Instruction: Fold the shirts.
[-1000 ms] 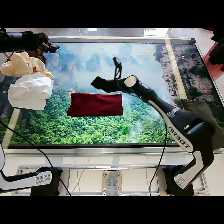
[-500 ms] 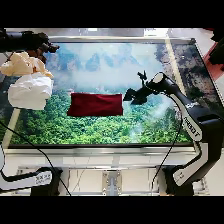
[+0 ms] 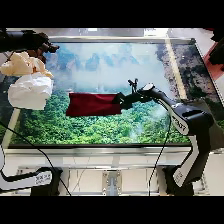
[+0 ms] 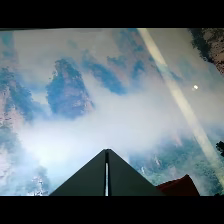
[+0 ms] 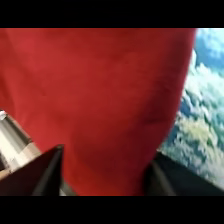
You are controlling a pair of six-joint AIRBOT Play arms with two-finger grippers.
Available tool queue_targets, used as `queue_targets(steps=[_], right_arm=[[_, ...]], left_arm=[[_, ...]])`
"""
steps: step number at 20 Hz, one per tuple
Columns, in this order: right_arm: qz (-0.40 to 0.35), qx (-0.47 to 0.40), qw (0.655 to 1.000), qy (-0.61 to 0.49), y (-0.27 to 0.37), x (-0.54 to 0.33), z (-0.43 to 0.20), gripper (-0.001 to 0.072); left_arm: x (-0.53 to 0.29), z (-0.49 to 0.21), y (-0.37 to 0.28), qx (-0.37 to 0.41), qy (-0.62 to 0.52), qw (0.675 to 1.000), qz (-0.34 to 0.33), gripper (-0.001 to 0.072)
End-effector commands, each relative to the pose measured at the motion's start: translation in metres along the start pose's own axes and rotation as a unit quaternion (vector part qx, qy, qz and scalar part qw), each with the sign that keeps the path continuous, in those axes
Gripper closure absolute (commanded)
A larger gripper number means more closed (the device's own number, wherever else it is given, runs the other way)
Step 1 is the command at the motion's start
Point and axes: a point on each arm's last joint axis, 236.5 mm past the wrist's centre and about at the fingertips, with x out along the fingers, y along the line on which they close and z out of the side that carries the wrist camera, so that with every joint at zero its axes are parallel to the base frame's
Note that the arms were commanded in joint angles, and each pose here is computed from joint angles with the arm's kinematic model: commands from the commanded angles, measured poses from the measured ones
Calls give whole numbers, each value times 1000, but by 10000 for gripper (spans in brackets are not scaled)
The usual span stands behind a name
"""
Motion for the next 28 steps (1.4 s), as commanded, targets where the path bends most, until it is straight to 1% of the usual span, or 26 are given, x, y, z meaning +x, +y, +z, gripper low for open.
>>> queue_targets(steps=[1,2,4,6,8,9,11,12,14,16,18,19,20,21,22,23,24,25,26,28], right_arm=[[40,-19,999,-31,29,8,15,601],[48,-30,998,-36,37,3,21,680],[66,-50,995,-62,60,-25,42,683],[61,-73,988,-120,77,-83,74,683],[20,-77,981,-177,72,-158,95,683],[-13,-73,975,-210,61,-205,100,683],[-108,-52,961,-250,26,-295,88,683],[-166,-32,950,-264,3,-338,73,683],[-287,20,916,-280,-45,-422,28,683],[-377,82,882,-271,-82,-486,-31,683],[-442,166,855,-212,-116,-523,-104,682],[-472,220,836,-174,-134,-535,-142,683],[-489,265,820,-139,-149,-541,-173,682],[-491,295,813,-107,-163,-539,-197,681],[-481,312,815,-91,-175,-531,-209,681],[-469,330,816,-74,-189,-519,-221,652],[-459,347,816,-53,-201,-506,-234,515],[-456,360,813,-35,-210,-497,-246,349],[-462,372,805,-13,-218,-492,-260,301],[-498,399,770,8,-225,-503,-281,301]], left_arm=[[-1,1,0,3,-1,1000,0,681],[-1,0,0,3,0,1000,-1,681],[-1,-1,-1,4,3,1000,-2,681],[-1,-3,0,5,6,1000,-1,681],[-1,-4,-1,4,9,1000,-3,681],[-1,-4,-1,2,10,1000,-3,681],[-1,-4,-3,-2,8,1000,-5,681],[-1,-3,-3,-3,8,1000,-6,681],[-1,-2,-7,-8,4,1000,-14,681],[-1,1,-12,-14,-1,1000,-25,681],[-1,4,-19,-23,-8,999,-40,681],[-1,6,-22,-27,-12,998,-47,681],[-2,8,-25,-31,-15,998,-54,681],[-2,9,-28,-34,-17,998,-59,681],[-2,10,-30,-36,-18,997,-63,681],[-3,11,-33,-40,-20,997,-70,681],[-3,11,-36,-42,-20,996,-77,681],[-4,11,-39,-45,-19,995,-85,681],[-4,9,-40,-45,-15,995,-87,682],[-4,9,-41,-45,-14,995,-87,682]])
